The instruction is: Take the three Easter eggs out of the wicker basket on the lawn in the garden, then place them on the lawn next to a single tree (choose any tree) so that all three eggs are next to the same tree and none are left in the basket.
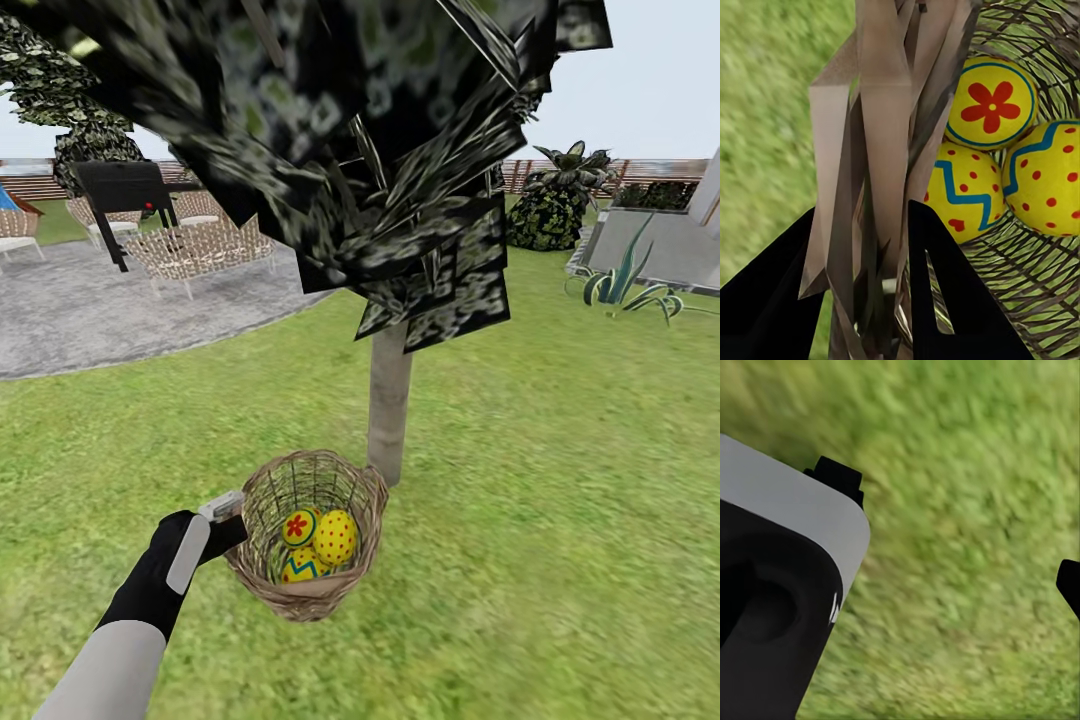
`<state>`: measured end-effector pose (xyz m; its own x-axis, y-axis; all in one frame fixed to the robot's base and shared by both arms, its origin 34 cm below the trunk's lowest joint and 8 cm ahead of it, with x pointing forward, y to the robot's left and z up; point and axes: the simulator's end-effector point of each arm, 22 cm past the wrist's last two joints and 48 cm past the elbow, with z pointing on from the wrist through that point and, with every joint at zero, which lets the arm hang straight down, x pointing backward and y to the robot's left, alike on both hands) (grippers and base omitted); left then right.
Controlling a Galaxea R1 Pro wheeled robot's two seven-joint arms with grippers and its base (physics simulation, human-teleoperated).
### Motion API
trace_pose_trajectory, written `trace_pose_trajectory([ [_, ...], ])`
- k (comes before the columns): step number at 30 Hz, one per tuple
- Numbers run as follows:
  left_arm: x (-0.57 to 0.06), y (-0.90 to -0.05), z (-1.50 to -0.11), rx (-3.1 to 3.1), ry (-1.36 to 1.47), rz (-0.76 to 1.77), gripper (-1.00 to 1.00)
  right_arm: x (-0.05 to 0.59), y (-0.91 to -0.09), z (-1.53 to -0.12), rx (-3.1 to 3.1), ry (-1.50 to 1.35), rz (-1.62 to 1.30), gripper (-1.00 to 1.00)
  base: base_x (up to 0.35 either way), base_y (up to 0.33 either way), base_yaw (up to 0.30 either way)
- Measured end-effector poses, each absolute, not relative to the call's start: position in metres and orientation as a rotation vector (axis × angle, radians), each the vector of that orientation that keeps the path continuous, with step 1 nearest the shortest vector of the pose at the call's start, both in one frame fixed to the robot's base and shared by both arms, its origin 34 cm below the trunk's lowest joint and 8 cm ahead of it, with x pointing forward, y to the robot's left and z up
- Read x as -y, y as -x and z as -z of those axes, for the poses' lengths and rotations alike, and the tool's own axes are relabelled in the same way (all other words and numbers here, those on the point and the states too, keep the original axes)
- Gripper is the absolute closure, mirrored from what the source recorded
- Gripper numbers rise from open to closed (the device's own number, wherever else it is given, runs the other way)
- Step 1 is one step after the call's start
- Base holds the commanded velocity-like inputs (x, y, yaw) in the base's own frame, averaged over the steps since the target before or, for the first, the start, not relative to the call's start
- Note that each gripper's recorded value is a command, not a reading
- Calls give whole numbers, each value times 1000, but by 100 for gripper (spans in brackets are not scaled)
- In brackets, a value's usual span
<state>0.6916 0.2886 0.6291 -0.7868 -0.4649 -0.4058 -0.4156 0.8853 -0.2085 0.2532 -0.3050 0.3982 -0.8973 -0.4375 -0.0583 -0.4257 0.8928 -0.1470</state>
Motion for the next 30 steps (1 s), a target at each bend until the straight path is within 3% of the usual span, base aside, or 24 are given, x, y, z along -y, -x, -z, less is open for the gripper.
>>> trace_pose_trajectory([
  [24, -290, -688, -596, -2598, 645, 148, 100, 304, -250, -365, -2968, 678, 198, -100, 2, 0, 0],
  [30, -285, -681, -593, -2641, 636, 167, 100, 304, -250, -365, -2967, 678, 198, -100, 294, 0, 0],
])
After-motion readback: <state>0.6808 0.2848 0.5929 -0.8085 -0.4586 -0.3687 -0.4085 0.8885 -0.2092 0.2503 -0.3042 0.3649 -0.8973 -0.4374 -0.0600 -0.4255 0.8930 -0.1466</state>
